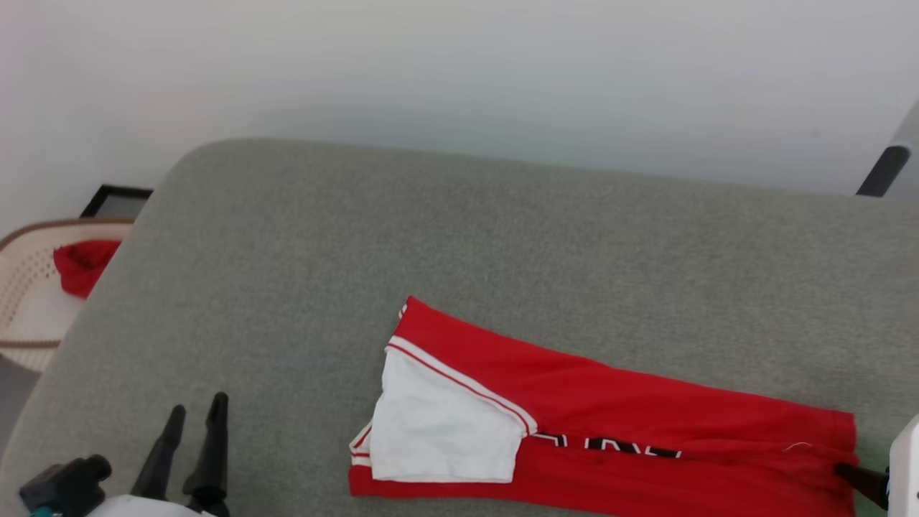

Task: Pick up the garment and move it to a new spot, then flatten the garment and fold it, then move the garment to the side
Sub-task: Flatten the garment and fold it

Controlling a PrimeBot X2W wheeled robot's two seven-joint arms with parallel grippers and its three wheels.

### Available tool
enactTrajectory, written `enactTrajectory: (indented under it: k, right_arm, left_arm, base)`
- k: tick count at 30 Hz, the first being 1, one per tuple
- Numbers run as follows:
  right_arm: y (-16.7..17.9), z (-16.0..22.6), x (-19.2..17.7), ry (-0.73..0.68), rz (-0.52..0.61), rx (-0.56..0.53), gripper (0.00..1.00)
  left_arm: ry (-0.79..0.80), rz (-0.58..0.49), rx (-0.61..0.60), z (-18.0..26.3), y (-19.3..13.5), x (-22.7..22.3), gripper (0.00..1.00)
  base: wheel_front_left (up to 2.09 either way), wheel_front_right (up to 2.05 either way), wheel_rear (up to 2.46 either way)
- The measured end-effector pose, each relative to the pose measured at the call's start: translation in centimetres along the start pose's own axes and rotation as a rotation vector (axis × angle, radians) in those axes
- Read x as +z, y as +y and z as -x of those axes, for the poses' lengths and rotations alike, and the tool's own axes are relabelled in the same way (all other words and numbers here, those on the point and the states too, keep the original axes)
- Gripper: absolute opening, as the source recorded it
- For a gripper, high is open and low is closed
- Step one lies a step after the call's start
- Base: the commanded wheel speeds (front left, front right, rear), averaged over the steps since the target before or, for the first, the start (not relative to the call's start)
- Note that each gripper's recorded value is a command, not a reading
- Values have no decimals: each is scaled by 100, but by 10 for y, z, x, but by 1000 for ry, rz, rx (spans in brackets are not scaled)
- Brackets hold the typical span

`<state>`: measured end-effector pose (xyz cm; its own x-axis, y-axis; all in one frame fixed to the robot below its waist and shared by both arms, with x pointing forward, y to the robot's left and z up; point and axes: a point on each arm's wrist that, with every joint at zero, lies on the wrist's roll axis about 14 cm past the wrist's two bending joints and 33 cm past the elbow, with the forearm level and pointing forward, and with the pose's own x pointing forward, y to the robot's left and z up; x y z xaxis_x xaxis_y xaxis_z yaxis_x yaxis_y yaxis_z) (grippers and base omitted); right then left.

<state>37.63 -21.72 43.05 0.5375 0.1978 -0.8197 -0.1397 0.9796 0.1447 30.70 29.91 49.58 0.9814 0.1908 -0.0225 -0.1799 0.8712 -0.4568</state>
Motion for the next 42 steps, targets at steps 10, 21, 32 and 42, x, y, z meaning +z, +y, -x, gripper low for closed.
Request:
enactTrajectory:
  k: [10,21,32,42]
  right_arm:
    - [16,-42,-21,172,-32,45,100]
    - [23,-56,-19,222,-10,87,0]
    - [-12,-48,-3,155,-27,10,0]
    - [-74,-25,-5,145,-74,-145,0]
  left_arm:
    - [11,18,27,-9,4,-15,100]
    - [9,43,58,-13,8,-22,100]
    - [8,52,61,-14,7,-25,100]
    - [31,48,22,-15,-3,-32,100]
  base:
    - [0,0,0]
    - [0,0,0]
    - [0,0,0]
    - [0,0,0]
